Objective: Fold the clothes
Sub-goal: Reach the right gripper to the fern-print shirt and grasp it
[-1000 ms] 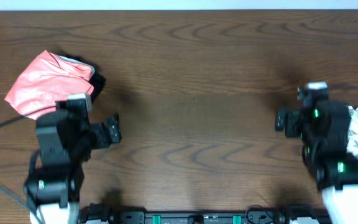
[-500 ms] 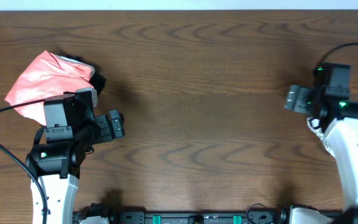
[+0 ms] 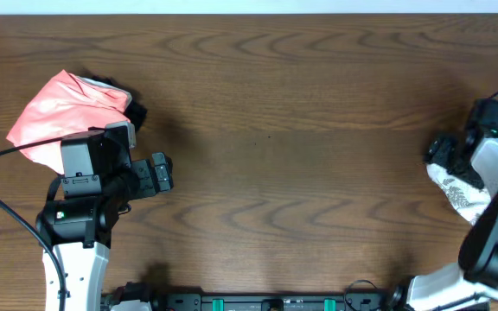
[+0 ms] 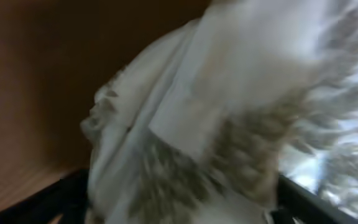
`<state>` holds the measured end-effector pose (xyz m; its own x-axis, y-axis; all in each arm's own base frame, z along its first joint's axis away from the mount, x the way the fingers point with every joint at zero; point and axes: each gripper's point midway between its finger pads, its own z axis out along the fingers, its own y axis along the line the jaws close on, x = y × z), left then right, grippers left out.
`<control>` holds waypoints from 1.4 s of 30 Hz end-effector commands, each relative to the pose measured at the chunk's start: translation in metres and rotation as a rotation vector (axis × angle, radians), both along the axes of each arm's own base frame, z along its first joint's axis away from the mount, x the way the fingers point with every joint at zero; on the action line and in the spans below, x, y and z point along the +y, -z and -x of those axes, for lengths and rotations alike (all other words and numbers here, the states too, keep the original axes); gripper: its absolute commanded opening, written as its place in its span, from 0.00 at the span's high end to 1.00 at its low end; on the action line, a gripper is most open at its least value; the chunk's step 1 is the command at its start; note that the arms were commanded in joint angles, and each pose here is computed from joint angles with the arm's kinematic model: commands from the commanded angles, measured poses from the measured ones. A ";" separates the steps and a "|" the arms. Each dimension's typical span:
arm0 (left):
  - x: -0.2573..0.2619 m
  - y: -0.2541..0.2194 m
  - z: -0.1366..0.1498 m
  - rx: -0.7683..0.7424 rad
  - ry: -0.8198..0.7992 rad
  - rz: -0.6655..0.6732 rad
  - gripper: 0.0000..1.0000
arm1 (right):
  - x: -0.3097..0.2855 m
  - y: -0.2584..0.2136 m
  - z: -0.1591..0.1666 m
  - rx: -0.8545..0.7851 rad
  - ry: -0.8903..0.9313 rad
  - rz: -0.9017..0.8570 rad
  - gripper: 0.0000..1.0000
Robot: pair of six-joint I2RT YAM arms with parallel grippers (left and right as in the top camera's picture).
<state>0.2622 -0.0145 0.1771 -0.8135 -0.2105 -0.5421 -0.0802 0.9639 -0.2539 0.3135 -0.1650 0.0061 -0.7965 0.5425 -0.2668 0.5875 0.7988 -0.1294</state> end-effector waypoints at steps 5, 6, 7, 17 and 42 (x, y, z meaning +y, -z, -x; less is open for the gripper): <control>-0.003 -0.010 -0.003 -0.024 0.004 0.014 0.02 | 0.018 0.001 -0.019 -0.077 -0.032 -0.120 0.99; -0.003 -0.010 -0.003 -0.024 0.004 0.014 0.02 | 0.029 -0.007 -0.031 -0.130 -0.083 -0.167 0.99; -0.003 -0.010 -0.003 -0.025 0.004 0.014 0.02 | 0.041 -0.016 -0.044 -0.183 -0.150 -0.213 0.99; -0.003 -0.012 -0.005 -0.035 0.004 0.013 0.02 | 0.213 -0.105 -0.089 -0.278 -0.949 -0.368 0.99; -0.003 -0.012 -0.007 -0.041 0.004 0.012 0.02 | 0.287 -0.192 -0.070 -0.369 -0.984 0.059 0.62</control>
